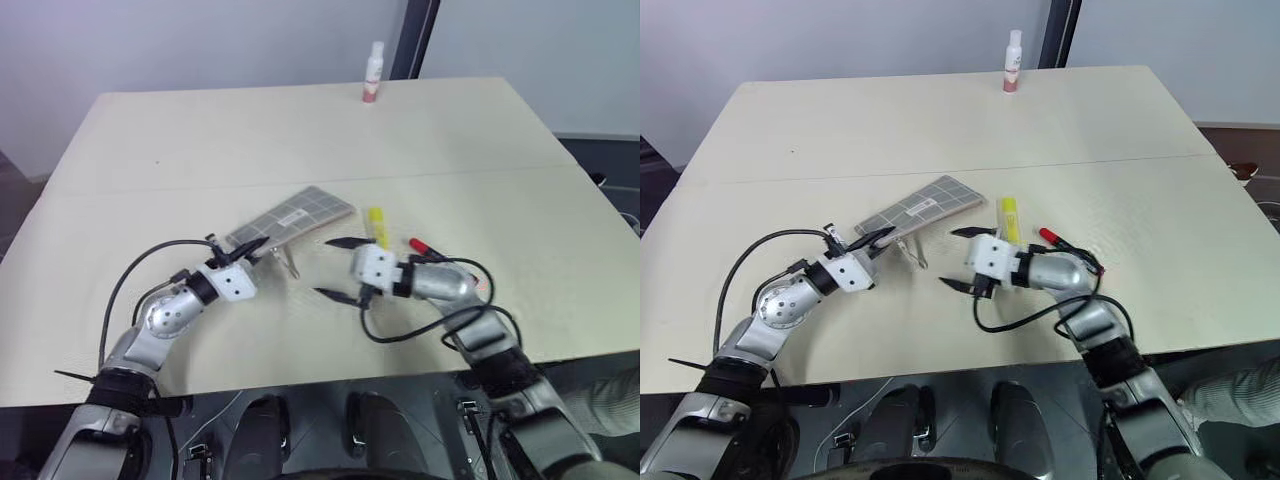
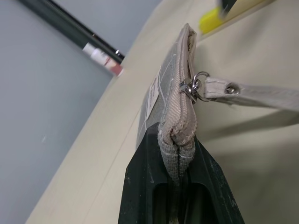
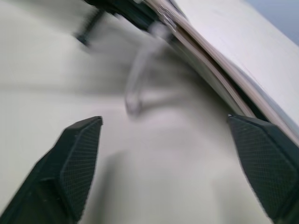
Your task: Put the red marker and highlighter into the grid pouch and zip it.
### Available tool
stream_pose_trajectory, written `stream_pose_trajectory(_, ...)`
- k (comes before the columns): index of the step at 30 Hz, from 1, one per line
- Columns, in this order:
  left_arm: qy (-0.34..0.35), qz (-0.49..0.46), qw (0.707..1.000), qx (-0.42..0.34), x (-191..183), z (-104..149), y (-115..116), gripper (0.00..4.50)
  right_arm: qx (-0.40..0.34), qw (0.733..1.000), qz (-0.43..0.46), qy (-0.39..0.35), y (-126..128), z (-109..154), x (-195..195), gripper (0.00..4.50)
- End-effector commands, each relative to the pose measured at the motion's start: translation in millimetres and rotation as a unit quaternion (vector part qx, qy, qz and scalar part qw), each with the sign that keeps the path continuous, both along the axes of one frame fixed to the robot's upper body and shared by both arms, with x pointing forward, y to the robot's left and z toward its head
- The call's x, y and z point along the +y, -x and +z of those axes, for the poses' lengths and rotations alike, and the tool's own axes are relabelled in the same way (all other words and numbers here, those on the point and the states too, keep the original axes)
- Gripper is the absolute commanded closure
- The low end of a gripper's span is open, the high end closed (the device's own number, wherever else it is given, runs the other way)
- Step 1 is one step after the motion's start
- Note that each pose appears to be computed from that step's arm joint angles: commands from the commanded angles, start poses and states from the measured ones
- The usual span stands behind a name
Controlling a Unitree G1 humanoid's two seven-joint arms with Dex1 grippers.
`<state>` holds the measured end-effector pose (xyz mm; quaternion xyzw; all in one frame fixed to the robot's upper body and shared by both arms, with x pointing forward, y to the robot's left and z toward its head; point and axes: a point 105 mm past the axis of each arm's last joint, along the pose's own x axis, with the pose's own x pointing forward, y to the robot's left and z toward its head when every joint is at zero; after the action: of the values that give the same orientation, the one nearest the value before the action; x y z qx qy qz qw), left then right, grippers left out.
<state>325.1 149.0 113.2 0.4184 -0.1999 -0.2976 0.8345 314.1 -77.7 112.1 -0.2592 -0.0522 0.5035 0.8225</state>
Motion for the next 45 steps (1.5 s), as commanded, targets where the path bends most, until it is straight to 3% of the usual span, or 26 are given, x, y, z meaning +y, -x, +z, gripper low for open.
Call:
stream_pose_trajectory(1, 0.031, 0.004, 0.999, -0.028, 6.4, 18.8, 2.6, 4.5, -0.012, 0.988, -0.098, -0.115, -1.6, 33.3, -33.4, 0.03)
stream_pose_trajectory(9, 0.048, 0.011, 0.999, -0.024, 11.6, 17.5, 2.4, 4.5, 0.027, 0.927, -0.276, -0.253, 10.3, 33.2, -79.1, 0.03)
stream_pose_trajectory(15, 0.042, 0.005, 0.999, -0.018, 10.0, 11.0, 2.5, 4.5, 0.049, 0.928, -0.292, -0.228, 15.0, 16.3, -66.3, 0.03)
stream_pose_trajectory(26, 0.039, -0.004, 0.999, -0.018, 5.1, 5.9, 2.3, 4.5, 0.098, 0.926, -0.326, -0.162, -22.3, -5.7, -51.1, 0.03)
stream_pose_trajectory(35, 0.039, -0.007, 0.999, -0.02, 1.6, 4.7, 3.4, 4.5, 0.143, 0.924, -0.334, -0.121, -32.5, -25.5, -48.7, 0.03)
stream_pose_trajectory(38, 0.039, -0.009, 0.999, -0.021, -0.8, 5.4, 3.4, 4.5, 0.158, 0.922, -0.336, -0.111, -34.1, -31.7, -48.4, 0.87)
stream_pose_trajectory(43, 0.039, -0.012, 0.999, -0.023, -2.3, 7.6, 3.5, 4.5, 0.146, 0.92, -0.343, -0.117, -36.9, -24.7, -51.5, 3.49)
stream_pose_trajectory(45, 0.042, -0.011, 0.999, -0.023, -1.8, 8.6, 3.3, 4.5, 0.141, 0.919, -0.348, -0.121, -37.7, -22.3, -54.7, 3.68)
